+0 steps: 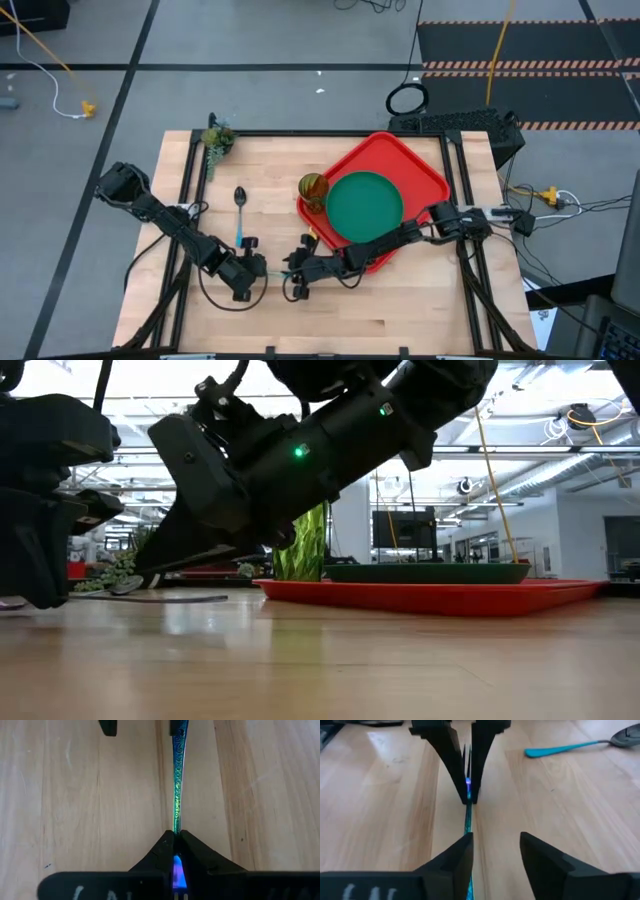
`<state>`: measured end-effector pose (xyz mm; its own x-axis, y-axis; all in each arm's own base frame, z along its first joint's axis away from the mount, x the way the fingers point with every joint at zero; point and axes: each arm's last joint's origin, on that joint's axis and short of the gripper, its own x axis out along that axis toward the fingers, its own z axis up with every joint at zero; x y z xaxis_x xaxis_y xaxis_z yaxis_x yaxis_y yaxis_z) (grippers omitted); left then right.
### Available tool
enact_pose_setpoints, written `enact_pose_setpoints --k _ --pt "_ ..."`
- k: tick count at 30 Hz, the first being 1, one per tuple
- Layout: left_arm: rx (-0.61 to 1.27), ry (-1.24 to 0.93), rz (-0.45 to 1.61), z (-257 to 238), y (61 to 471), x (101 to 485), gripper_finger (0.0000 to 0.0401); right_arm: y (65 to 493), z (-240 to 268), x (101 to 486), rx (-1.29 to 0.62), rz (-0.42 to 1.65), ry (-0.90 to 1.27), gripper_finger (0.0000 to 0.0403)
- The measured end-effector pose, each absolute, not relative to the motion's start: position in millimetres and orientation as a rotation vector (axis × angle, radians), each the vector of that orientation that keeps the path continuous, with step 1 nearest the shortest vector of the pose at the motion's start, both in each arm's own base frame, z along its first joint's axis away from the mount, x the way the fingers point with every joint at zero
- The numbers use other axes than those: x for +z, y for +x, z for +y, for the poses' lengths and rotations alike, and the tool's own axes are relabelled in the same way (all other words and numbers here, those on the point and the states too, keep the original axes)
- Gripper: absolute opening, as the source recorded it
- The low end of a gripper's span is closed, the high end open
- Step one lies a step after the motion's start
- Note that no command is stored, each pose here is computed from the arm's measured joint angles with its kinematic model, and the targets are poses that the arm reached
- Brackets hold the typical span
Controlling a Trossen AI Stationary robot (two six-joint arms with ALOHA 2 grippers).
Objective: Pick and place plate/cup/fork/spoon on tray
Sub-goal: Put the iridescent fork on the red serving tray
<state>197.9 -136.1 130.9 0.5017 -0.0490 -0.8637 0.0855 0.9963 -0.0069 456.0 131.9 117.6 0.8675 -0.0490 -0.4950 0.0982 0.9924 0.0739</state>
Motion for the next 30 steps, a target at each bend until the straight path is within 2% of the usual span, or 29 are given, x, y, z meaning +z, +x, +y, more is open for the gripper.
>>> enact_pose_setpoints --k 7,30 --pt "-0.078 0.051 1.034 -136 198 131 0.0022 460 134 119 -0.027 0.451 0.061 0.0193" --pt "-0.065 0.055 1.002 -136 200 133 0.0022 463 131 108 -0.002 0.443 0.072 0.0194"
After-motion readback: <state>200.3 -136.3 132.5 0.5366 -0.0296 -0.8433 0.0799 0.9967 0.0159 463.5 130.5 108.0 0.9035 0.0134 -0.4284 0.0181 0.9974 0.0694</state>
